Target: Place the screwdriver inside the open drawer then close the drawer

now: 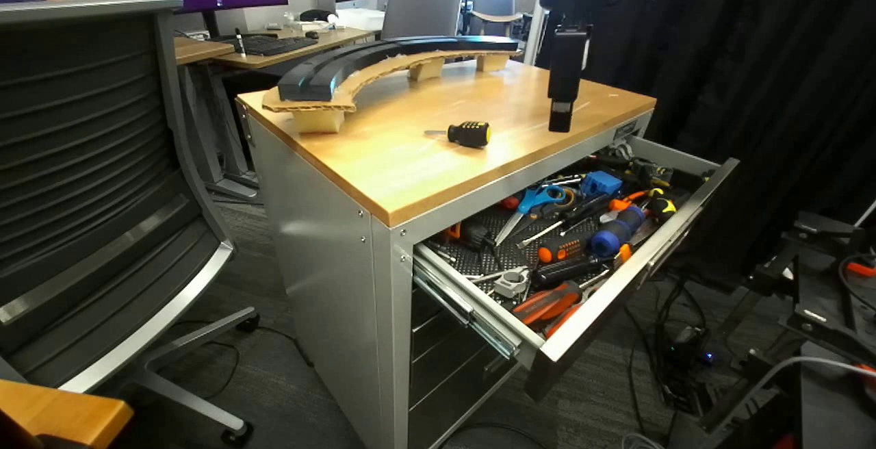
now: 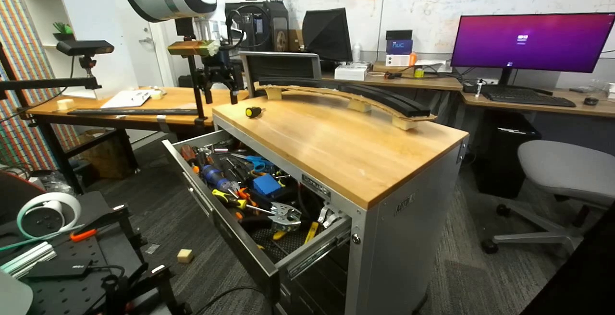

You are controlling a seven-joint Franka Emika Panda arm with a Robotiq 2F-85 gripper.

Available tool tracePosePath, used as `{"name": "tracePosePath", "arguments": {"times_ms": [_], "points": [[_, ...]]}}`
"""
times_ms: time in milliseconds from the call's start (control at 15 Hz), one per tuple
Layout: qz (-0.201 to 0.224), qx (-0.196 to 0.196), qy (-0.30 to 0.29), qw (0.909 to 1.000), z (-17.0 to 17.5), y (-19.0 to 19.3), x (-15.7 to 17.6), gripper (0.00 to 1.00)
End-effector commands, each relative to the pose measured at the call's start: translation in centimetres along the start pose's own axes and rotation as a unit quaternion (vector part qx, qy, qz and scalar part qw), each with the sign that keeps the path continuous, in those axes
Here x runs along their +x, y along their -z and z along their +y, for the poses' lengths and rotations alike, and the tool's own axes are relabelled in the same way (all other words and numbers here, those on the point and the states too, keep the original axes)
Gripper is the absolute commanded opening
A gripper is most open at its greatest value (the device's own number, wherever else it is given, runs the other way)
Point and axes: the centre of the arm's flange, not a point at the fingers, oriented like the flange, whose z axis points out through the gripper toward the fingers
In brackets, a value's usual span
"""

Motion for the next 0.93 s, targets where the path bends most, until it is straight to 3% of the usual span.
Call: {"name": "tracePosePath", "arguments": {"times_ms": [0, 467, 600, 867], "points": [[0.011, -0.012, -0.008, 0.9998, 0.7, -0.2, 5.7, 1.00], [0.012, 0.002, 0.006, 0.9999, 2.0, -2.1, 11.0, 1.00], [0.005, 0.000, 0.001, 1.0000, 2.2, -2.9, 11.5, 0.74], [0.002, -0.007, -0.017, 0.9998, 2.5, -3.8, 12.3, 0.42]]}}
